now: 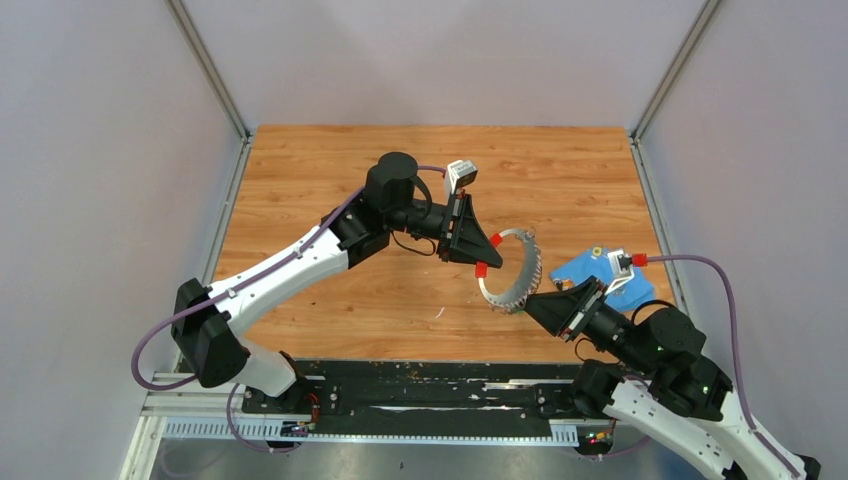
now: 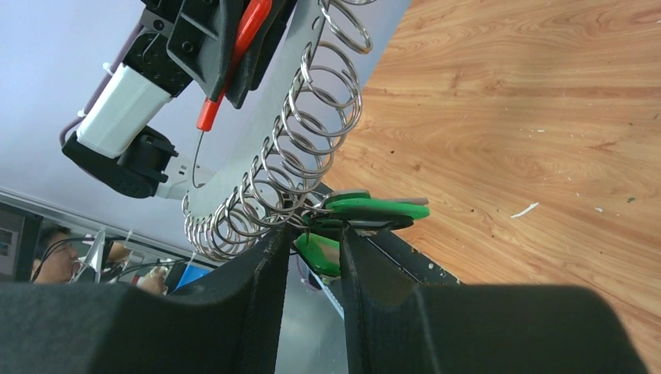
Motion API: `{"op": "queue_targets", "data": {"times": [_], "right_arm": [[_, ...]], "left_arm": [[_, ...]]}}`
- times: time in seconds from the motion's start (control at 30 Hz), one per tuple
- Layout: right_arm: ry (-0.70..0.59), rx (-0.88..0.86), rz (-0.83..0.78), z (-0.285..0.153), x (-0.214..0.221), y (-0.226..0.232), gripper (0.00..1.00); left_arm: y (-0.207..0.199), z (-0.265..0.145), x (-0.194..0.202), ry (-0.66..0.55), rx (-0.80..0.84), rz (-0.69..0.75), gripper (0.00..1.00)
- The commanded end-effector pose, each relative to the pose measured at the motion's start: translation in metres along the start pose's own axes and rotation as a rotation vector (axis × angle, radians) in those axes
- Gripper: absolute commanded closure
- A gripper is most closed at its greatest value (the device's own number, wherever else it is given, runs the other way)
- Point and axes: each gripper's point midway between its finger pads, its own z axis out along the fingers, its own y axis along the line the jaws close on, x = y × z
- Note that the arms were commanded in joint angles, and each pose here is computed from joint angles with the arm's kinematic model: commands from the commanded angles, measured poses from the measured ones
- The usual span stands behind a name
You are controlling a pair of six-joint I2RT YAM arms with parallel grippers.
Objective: Remove the keys from the keyring
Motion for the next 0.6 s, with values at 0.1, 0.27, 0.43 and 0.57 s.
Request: {"op": "queue_targets", "data": {"times": [0.1,0.27,0.43,0.57], "right_arm": [[-0.072,-0.046,0.029,-0.0019,-0.0122,0.0081,0.68],[-0.057,-0.056,0.028,0.0023,-0.0094,0.01,0.69],[-0.047,-0.058,0.025,0.0041,-0.007,0.0098,0.7],[-0.041,-0.062,0.03,0.0039,-0.0045,0.0089,0.72]], "left_arm": [[-0.0113,-0.0035,0.0133,0.046,0.019,-0.006,1.0],[-0.0097,-0.0025,0.0123,0.047,0.017,-0.009,1.0],[-0.0104,-0.002,0.0114,0.046,0.018,-0.009,1.0],[-0.0099,-0.0015,0.0109,0.046,0.017,-0.01,1.0]]}}
